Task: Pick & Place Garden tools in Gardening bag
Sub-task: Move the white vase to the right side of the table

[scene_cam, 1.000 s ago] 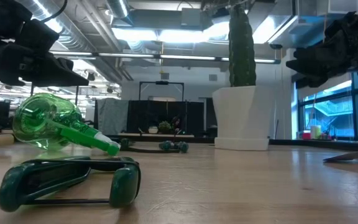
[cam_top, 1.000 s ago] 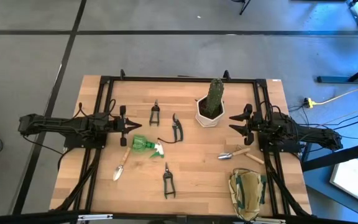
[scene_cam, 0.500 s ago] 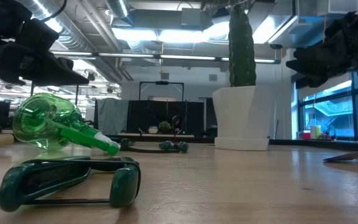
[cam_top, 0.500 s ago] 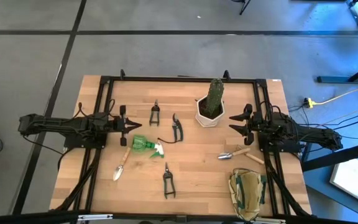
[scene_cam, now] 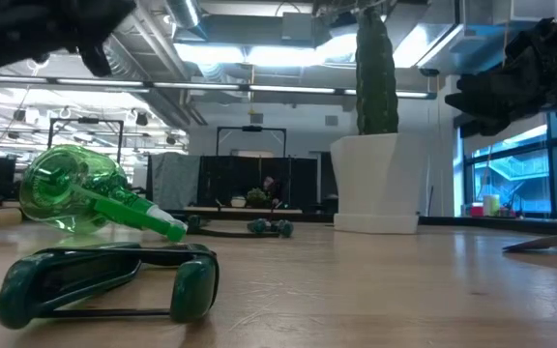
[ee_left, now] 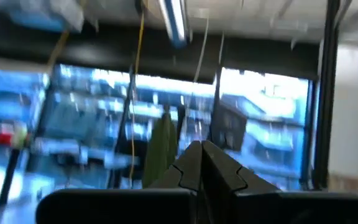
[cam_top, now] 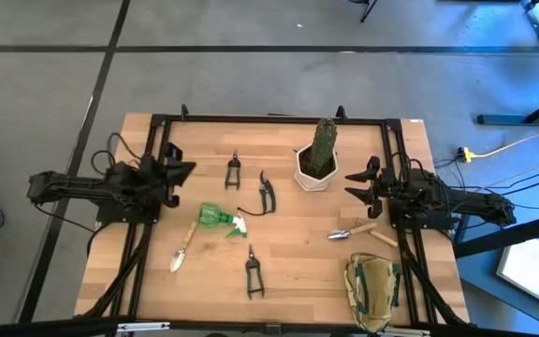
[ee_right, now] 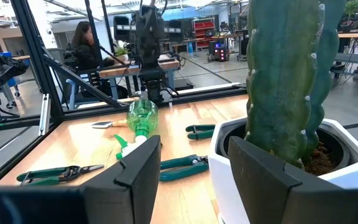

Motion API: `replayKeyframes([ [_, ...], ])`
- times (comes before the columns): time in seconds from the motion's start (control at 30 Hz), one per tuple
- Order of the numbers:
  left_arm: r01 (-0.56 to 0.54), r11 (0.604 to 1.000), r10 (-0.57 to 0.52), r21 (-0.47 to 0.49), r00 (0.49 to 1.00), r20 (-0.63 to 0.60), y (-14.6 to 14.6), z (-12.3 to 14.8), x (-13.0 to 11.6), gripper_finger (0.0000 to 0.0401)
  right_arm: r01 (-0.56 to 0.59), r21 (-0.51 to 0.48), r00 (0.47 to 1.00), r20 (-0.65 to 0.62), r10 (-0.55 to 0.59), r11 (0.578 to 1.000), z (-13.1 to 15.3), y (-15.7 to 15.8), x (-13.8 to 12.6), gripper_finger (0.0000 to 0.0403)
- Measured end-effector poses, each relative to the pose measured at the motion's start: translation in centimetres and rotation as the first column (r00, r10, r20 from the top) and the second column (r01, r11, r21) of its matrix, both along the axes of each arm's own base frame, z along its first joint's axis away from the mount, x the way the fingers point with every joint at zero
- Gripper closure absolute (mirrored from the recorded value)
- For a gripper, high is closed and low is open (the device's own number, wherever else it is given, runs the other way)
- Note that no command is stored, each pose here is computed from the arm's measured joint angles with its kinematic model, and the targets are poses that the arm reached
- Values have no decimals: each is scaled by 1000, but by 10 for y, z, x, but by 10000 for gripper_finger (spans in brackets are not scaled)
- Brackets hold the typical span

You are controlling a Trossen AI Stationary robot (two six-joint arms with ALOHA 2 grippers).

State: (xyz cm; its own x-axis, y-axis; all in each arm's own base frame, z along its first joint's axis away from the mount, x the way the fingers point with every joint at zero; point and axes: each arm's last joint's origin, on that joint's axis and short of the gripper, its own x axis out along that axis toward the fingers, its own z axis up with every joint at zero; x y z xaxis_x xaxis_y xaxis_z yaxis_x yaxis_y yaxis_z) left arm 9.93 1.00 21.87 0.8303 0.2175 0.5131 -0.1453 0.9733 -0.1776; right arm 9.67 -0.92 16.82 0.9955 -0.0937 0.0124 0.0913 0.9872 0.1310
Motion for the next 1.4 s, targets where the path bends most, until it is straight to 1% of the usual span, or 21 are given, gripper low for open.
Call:
replayKeyframes([
  [0.07, -55, 998, 54, 36, 998, 45, 1, 5, -3, 397, 0, 0, 1000, 0, 0, 1000, 0, 0, 0, 210],
  [0.17, -169, 981, 160, 99, 982, 98, 2, 10, -8, 397, 0, 0, 1000, 0, 0, 1000, 0, 0, 0, 210],
  [0.23, -216, 971, 200, 99, 968, 151, 2, 17, -12, 397, 0, 0, 1000, 0, 0, 1000, 0, 0, 0, 210],
  [0.3, -245, 964, 216, 105, 949, 228, 2, 28, -18, 397, 0, 0, 1000, 0, 0, 1000, 0, 0, 0, 210],
  [0.37, -261, 957, 215, 123, 929, 301, 1, 38, -24, 397, 0, 0, 1000, 0, 0, 1000, 0, 0, 0, 210],
  [0.43, -259, 956, 199, 137, 917, 346, 0, 45, -27, 397, 0, 0, 1000, 0, 0, 1000, 0, 0, 0, 210],
  [0.5, -242, 956, 164, 166, 910, 380, -1, 52, -29, 397, 0, 0, 1000, 0, 0, 1000, 0, 0, 0, 210],
  [0.57, -213, 952, 112, 221, 911, 396, -3, 58, -28, 397, 0, 0, 1000, 0, 0, 1000, 0, 0, 0, 210],
  [0.63, -166, 944, 41, 286, 917, 398, -5, 64, -23, 397, 0, 0, 1000, 0, 0, 1000, 0, 0, 0, 210],
  [0.77, -52, 931, -94, 361, 922, 376, -8, 84, -8, 397, 0, 0, 1000, 0, 0, 1000, 0, 0, 0, 210],
  [0.83, -2, 923, -137, 386, 933, 332, -9, 91, 5, 397, 0, 0, 1000, 0, 0, 1000, 0, 0, 0, 210],
  [0.9, 24, 921, -150, 388, 943, 298, -8, 97, 18, 397, 1, 0, 1000, 0, -1, 1000, 0, 0, 0, 210],
  [1.0, 35, 928, -132, 370, 961, 242, -7, 99, 38, 397, 0, 0, 1000, 0, 0, 1000, 0, 0, 0, 210],
  [1.13, 7, 951, -64, 309, 982, 175, -3, 98, 58, 397, 0, 0, 1000, 0, 0, 1000, 0, 0, 0, 210],
  [1.27, -44, 966, 4, 255, 988, 154, -1, 97, 68, 397, 0, 0, 1000, 0, 0, 1000, 0, 0, 0, 210],
  [1.4, -120, 968, 87, 221, 985, 152, 2, 97, 69, 397, 0, 0, 1000, 0, 0, 1000, 0, 0, 0, 210],
])
